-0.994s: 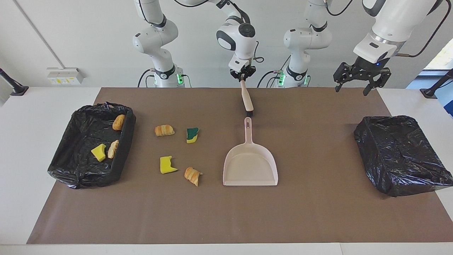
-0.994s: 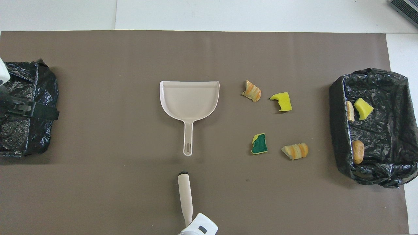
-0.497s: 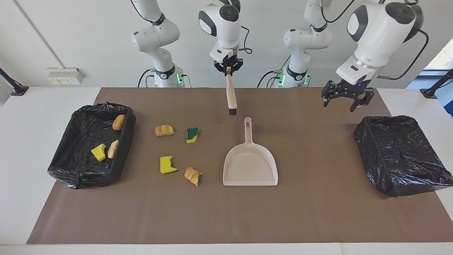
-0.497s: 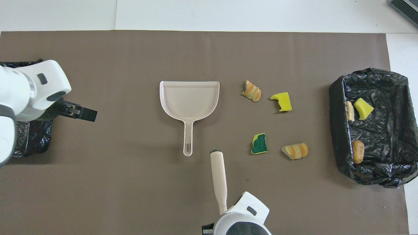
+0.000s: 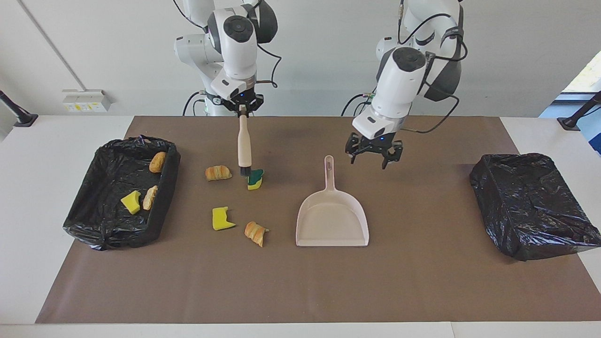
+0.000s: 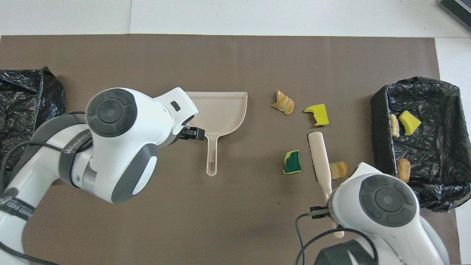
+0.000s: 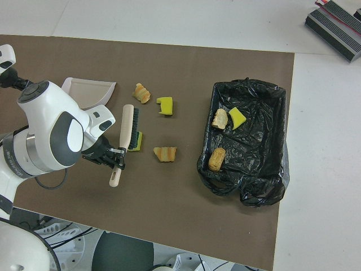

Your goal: Sweep and dump trash in bin

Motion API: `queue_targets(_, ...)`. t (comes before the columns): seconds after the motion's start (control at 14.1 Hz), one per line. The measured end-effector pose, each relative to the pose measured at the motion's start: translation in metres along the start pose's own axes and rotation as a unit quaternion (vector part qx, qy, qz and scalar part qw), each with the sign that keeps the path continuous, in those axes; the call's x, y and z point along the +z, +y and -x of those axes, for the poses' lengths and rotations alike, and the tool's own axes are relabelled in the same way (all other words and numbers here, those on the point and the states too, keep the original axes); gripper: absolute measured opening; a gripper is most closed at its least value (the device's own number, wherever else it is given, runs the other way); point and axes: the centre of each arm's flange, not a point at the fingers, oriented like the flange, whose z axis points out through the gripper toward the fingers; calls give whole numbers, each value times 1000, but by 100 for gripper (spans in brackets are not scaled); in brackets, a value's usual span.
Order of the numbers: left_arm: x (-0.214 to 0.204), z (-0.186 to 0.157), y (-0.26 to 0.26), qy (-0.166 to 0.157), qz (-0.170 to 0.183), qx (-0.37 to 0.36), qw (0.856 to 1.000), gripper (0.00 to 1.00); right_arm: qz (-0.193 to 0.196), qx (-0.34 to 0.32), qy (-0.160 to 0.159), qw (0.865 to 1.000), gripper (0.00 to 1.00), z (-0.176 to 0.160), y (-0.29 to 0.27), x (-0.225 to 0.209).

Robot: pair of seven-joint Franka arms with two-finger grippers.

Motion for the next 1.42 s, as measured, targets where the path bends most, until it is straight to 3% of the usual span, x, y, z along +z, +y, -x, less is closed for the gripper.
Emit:
queue_targets(0.21, 53, 4, 37, -6, -9, -35, 999, 100, 30, 0, -23, 999, 26, -10, 74, 27)
queue_targets(0.5, 79, 7, 49, -20, -9, -37, 999, 100, 50, -2, -28, 998, 26, -15, 93, 70)
queue_targets(0.78, 95, 23, 59, -34, -14, -25, 999, 100, 39, -12, -53, 998, 26, -14, 83, 99)
queue_targets(0.92, 105, 32, 64, -40, -15, -18, 999, 93, -2, -11, -67, 998, 26, -17, 66, 113)
queue_targets(1.07, 106, 33, 65, -32, -29, -2, 999, 71, -40, -24, -57, 997, 26, -22, 32, 114)
queue_targets(1.14, 106, 32, 64, -19, -47, 17, 999, 56, -48, -31, -48, 997, 26, -24, 10, 112)
queue_targets(1.28, 105, 30, 62, -3, -69, 40, 997, 35, -67, -37, -43, 996, 26, -31, -24, 104)
queue_targets(1.42, 102, 27, 58, 1, -76, 75, 994, 32, -105, -37, -43, 993, 26, -45, -43, 93)
